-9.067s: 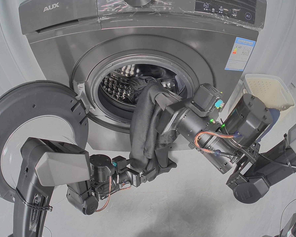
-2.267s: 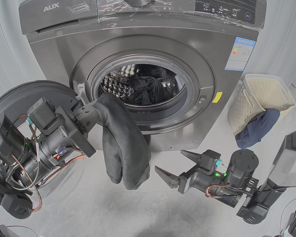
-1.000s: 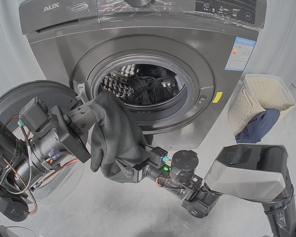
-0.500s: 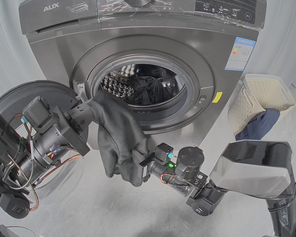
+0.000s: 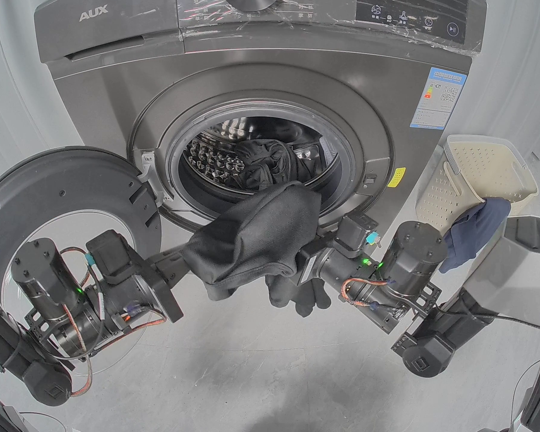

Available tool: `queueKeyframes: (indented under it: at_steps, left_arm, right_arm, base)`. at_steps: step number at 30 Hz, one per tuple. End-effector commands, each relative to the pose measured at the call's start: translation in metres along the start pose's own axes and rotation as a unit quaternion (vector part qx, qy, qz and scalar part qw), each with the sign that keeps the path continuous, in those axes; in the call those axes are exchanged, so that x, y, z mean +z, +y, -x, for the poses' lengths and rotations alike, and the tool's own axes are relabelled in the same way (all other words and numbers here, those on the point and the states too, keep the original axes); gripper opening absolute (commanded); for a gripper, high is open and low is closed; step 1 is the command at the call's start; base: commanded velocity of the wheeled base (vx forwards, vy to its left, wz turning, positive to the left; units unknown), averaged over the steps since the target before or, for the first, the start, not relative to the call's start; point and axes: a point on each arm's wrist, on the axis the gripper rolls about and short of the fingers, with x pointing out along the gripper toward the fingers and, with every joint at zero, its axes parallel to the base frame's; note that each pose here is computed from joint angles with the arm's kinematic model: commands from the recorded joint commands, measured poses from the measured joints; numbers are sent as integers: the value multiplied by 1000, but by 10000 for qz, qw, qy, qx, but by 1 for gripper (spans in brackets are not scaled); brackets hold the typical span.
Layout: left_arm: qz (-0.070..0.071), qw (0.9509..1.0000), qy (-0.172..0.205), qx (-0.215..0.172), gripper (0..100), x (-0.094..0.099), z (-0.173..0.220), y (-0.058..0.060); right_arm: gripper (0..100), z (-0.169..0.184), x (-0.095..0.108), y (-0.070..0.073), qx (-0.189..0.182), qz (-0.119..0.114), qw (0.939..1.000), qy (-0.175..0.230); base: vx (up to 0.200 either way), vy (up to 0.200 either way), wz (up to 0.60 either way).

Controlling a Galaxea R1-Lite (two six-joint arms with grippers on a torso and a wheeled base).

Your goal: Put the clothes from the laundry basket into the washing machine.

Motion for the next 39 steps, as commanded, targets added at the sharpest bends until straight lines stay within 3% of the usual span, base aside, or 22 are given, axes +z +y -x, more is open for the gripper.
queueKeyframes:
  at_steps: [1, 7, 8, 14, 15, 19, 25, 28, 35, 39]
  left_arm:
    - [51, 9978, 631, 208, 0, -31, -3, 12]
    - [99, 9960, 860, 207, 0, -42, -3, 14]
    - [107, 9958, 883, 203, 100, -43, -3, 14]
    - [238, 9891, 1426, 268, 100, -65, 7, 14]
    - [230, 9852, 1672, 288, 100, -75, 10, 15]
    - [0, 9804, 1951, 276, 100, -85, 16, 16]
    - [28, 9766, 2149, 29, 100, -89, 26, 10]
    - [-61, 9778, 2091, -87, 100, -87, 25, 8]
    - [-235, 9908, 1297, -298, 100, -59, 3, 3]
    - [-244, 9915, 1177, -494, 100, -59, -13, -4]
  right_arm:
    - [0, 9, 27, 4, 38, -30, 9996, -290]
    - [0, 11, 25, 3, 16, -24, 9997, -231]
    - [0, 11, 25, 3, 16, -24, 9997, -231]
    - [0, 10, 25, 2, -6, -23, 9997, -241]
    - [0, 9, 26, 2, -57, -23, 9996, -263]
    - [0, 9, 24, 1, -85, -20, 9997, -220]
    - [0, 8, 15, -5, -159, 7, 9998, -106]
    - [0, 7, 6, -7, -189, 16, 9998, 22]
    - [0, 9, -1, 0, -90, 7, 9999, 142]
    - [0, 10, -6, 1, -75, 0, 9997, 214]
  base:
    - [0, 0, 0]
    - [0, 0, 0]
    - [0, 0, 0]
    - [0, 0, 0]
    - [0, 0, 0]
    - [0, 0, 0]
    - [0, 0, 0]
    - [0, 0, 0]
    - [0, 0, 0]
    - [0, 0, 0]
